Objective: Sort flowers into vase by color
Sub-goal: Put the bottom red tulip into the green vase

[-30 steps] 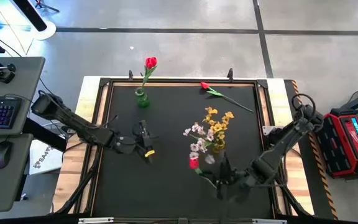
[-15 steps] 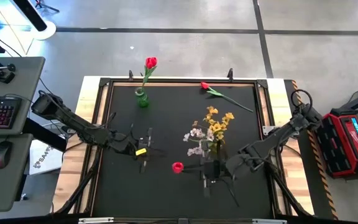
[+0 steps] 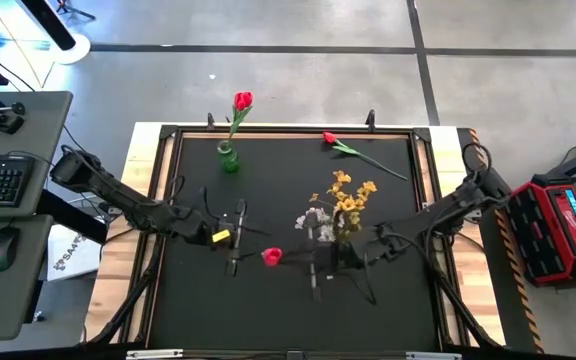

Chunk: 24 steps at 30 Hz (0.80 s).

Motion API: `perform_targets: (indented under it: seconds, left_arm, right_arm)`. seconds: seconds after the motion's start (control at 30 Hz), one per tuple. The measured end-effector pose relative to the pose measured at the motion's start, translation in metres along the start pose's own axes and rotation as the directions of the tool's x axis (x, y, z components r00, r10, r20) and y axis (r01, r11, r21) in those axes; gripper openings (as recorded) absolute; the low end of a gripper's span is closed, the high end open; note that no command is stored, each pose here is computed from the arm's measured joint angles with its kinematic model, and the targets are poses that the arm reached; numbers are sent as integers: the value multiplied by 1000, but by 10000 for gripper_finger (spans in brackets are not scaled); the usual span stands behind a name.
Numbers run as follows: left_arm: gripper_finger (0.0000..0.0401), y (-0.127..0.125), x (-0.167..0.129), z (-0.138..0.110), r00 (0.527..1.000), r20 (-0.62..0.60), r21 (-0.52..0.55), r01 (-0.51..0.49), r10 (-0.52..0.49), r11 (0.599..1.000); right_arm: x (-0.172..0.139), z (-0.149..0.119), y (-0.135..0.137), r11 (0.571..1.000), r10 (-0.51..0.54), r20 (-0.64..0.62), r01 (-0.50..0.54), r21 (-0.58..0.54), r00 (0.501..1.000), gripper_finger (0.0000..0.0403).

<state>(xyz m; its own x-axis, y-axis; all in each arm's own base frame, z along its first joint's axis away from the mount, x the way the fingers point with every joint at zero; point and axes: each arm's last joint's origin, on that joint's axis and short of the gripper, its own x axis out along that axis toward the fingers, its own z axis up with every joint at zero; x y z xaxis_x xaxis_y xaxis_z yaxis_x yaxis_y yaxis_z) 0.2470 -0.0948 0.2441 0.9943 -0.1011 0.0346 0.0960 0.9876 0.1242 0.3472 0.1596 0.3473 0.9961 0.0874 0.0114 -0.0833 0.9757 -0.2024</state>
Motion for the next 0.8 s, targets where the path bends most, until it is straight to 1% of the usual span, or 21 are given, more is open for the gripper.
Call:
perform_targets:
  seconds: [0.07,0.2,0.37,0.47,0.6,0.8]
  left_arm:
    - [171,0,2,6,1000,19,-5,9,-8,1000]
    - [170,-2,5,14,997,51,18,60,-61,998]
    - [170,-5,5,15,987,64,32,143,-145,989]
    - [170,-5,5,16,986,80,45,142,-145,989]
    - [169,-3,5,22,982,137,64,120,-128,991]
    - [169,-4,10,24,984,140,128,93,-111,987]
  right_arm:
    - [5,-5,-2,1000,-4,-6,4,-11,1000,0]
    - [10,-10,-7,1000,-29,-19,28,-13,999,0]
    - [9,-10,-5,999,-30,-19,29,-16,999,0]
    - [10,-11,-6,999,-45,-23,44,-18,999,0]
    - [10,-11,-9,999,-52,-24,52,-12,998,0]
    - [12,-12,-13,998,-60,-26,60,-2,998,0]
